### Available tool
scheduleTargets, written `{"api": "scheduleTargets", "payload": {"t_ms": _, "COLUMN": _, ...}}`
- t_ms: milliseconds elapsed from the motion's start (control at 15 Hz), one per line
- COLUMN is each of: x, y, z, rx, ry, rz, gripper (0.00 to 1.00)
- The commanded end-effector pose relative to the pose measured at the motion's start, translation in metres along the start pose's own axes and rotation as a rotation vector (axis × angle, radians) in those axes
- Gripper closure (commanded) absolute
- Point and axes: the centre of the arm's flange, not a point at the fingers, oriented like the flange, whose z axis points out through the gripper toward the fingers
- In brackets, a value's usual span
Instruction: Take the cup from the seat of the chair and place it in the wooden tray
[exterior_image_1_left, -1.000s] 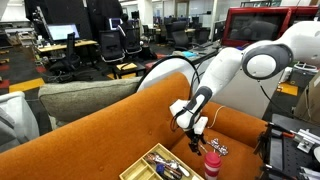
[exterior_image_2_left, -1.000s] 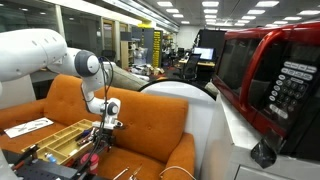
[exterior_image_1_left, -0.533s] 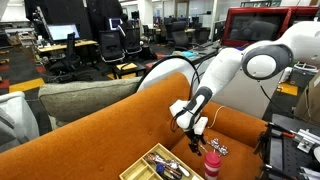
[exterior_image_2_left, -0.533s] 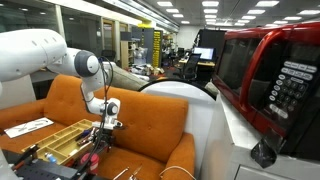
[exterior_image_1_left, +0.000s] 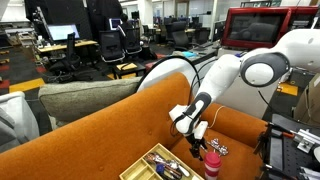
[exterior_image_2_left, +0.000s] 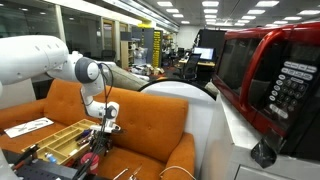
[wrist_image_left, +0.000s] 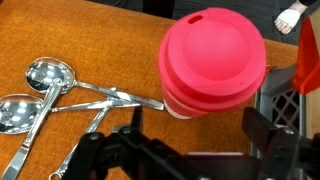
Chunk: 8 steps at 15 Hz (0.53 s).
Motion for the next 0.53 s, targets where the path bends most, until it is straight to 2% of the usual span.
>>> {"api": "scheduleTargets", "payload": {"t_ms": 0, "x": 0.022, "y": -0.004, "z": -0.002, "rx": 0.024, "ry": -0.035, "rz": 0.0, "gripper": 0.0}}
{"api": "scheduleTargets", "payload": {"t_ms": 467, "x": 0.028, "y": -0.015, "z": 0.018, "rx": 0.0, "ry": -0.18, "rz": -0.008, "gripper": 0.0}}
